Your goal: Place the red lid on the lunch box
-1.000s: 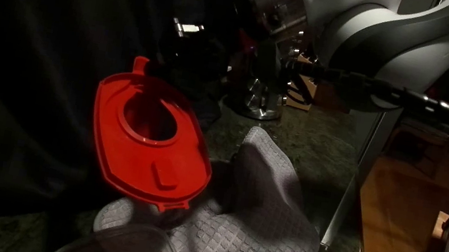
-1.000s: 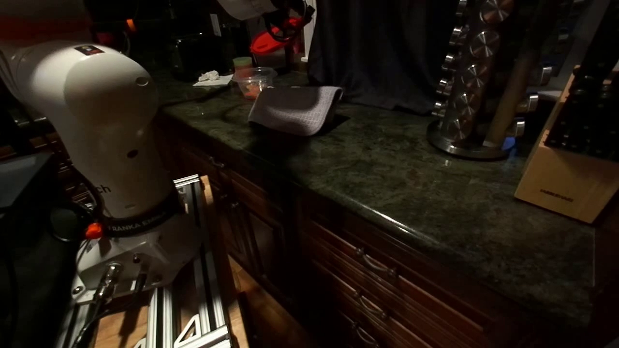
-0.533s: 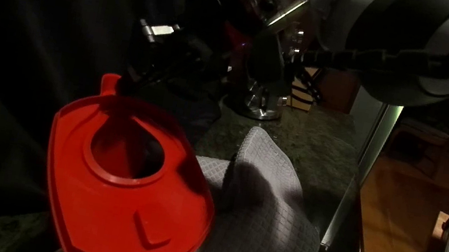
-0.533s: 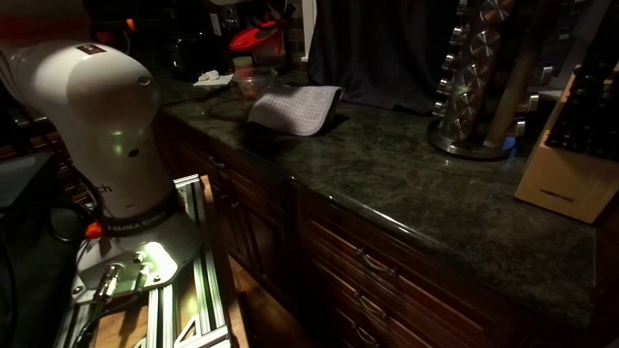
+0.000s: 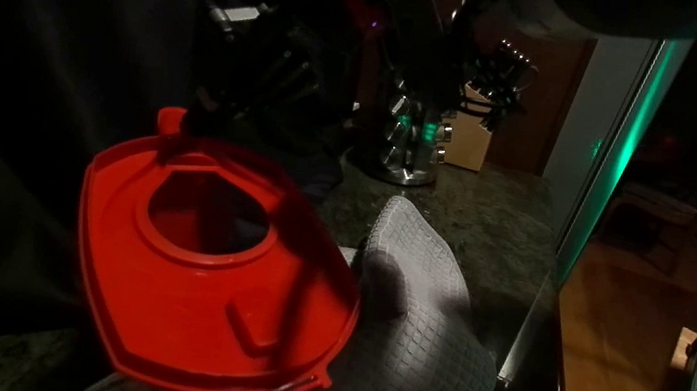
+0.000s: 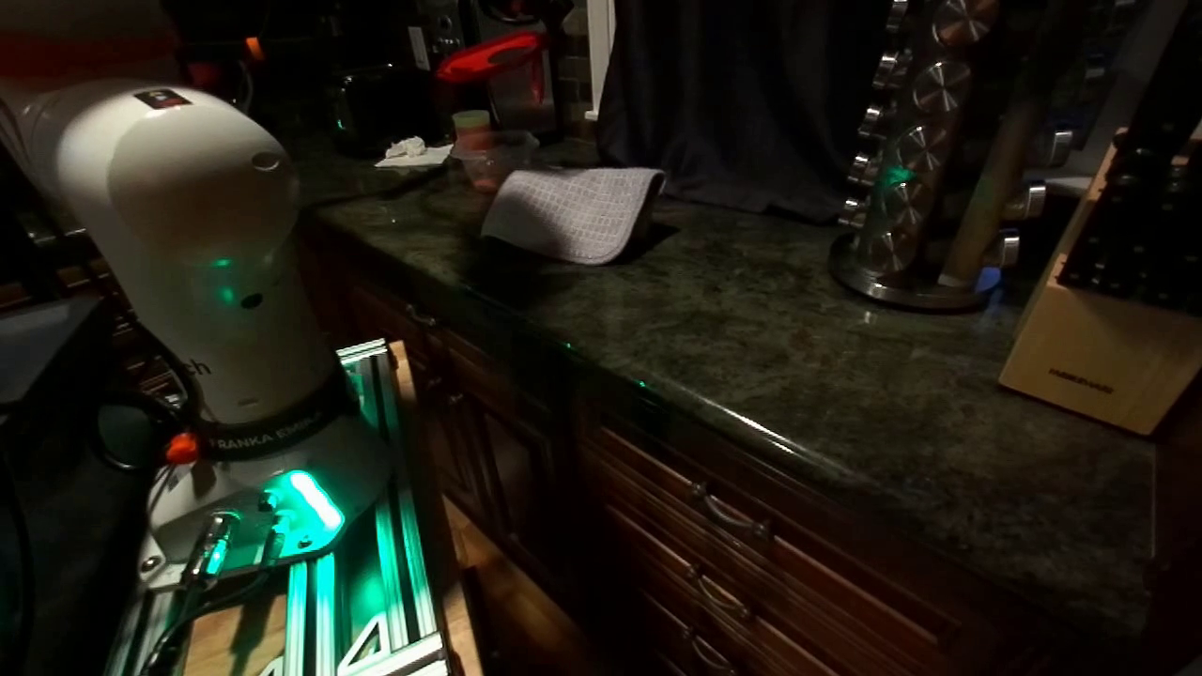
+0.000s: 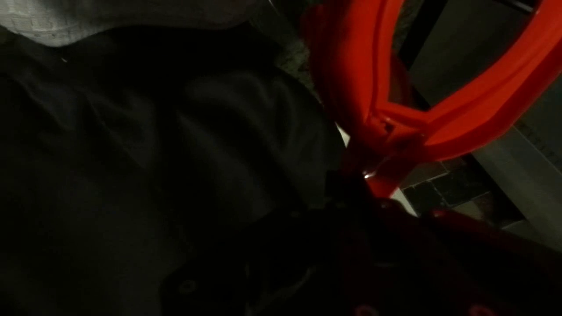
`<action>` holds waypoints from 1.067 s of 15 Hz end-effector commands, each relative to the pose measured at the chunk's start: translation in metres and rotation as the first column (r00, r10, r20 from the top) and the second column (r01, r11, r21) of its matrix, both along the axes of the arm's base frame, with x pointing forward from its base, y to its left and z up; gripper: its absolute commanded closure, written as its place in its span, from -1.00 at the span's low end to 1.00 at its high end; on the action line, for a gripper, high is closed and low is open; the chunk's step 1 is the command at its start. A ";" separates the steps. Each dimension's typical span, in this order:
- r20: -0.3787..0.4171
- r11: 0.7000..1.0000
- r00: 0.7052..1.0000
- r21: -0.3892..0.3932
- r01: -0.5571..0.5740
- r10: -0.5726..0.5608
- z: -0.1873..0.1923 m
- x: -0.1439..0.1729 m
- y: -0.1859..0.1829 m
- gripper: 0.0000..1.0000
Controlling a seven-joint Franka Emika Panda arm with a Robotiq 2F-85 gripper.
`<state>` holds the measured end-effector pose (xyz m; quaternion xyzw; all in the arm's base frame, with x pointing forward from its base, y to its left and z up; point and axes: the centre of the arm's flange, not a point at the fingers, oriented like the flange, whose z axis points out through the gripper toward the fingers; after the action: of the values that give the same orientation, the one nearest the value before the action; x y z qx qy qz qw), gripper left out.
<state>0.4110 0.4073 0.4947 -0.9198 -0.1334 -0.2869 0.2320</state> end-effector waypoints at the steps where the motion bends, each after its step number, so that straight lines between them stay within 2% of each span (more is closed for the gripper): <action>1: -0.054 1.000 0.998 -0.005 -0.012 0.012 0.016 0.008 -0.021 0.98; 10: -0.216 0.994 0.972 0.082 -0.074 0.090 0.034 0.003 -0.024 0.98; 16: -0.390 0.988 0.912 0.129 -0.084 0.129 0.000 -0.002 -0.016 0.98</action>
<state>0.4107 0.3916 0.5125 -0.9356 -0.1224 -0.1256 0.3063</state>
